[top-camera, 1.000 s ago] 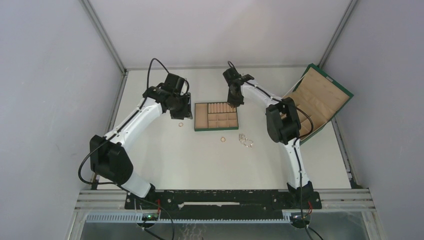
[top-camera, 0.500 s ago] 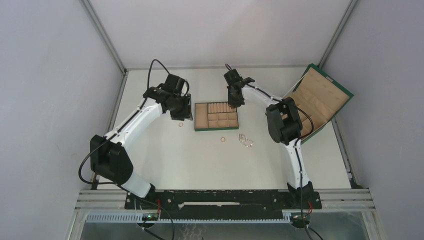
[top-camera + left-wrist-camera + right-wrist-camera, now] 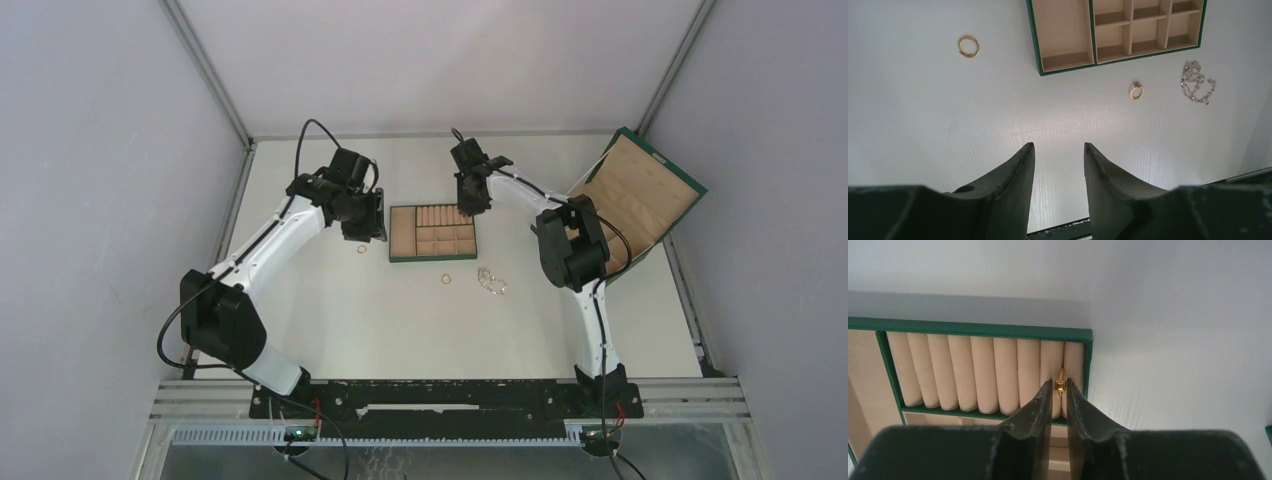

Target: Organize the mixed jewelry

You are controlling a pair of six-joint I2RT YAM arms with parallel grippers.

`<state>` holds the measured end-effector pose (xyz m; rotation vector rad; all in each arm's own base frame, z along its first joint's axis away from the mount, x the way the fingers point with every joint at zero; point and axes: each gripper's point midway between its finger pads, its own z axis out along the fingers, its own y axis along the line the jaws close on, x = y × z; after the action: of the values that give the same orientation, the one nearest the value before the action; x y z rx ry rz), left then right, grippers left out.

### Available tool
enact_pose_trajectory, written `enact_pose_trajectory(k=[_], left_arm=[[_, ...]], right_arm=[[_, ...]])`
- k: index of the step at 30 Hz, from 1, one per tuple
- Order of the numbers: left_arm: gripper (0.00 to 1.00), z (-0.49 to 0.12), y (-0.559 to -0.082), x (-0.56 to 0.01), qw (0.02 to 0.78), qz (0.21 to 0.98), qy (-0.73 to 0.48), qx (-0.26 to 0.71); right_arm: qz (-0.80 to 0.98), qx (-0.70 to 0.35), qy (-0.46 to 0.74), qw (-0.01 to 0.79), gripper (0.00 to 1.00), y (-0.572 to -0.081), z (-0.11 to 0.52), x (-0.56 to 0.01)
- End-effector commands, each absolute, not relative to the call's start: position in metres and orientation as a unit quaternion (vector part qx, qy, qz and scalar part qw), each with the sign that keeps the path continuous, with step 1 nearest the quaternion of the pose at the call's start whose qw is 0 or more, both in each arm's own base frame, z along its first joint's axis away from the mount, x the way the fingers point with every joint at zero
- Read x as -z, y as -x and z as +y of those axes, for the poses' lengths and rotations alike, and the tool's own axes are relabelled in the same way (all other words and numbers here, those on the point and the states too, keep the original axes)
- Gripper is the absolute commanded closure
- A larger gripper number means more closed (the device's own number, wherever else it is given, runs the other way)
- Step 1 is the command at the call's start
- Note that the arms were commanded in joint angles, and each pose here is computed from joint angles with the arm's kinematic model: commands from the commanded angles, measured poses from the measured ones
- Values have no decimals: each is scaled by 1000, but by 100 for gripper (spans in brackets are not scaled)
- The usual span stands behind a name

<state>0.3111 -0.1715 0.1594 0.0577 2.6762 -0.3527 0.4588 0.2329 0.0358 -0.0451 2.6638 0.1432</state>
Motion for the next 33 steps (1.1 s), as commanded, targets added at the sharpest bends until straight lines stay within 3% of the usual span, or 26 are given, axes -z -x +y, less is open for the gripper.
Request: enact_pose_trajectory(k=[1, 9, 14, 17, 33], left_arm=[[55, -175, -311, -166, 225, 964, -35, 138], [55, -175, -309, -165, 223, 964, -34, 139], [54, -175, -306, -162, 220, 965, -35, 139], [55, -174, -305, -161, 219, 965, -35, 138], [55, -174, -303, -155, 208, 968, -42, 137]], right_arm=[[958, -65, 10, 280, 76, -466, 227, -82], [954, -72, 10, 292, 76, -468, 229, -93], [955, -74, 12, 286, 93, -468, 233, -88], [957, -73, 10, 280, 98, -470, 233, -83], [970, -58, 1, 236, 100, -462, 229, -47]])
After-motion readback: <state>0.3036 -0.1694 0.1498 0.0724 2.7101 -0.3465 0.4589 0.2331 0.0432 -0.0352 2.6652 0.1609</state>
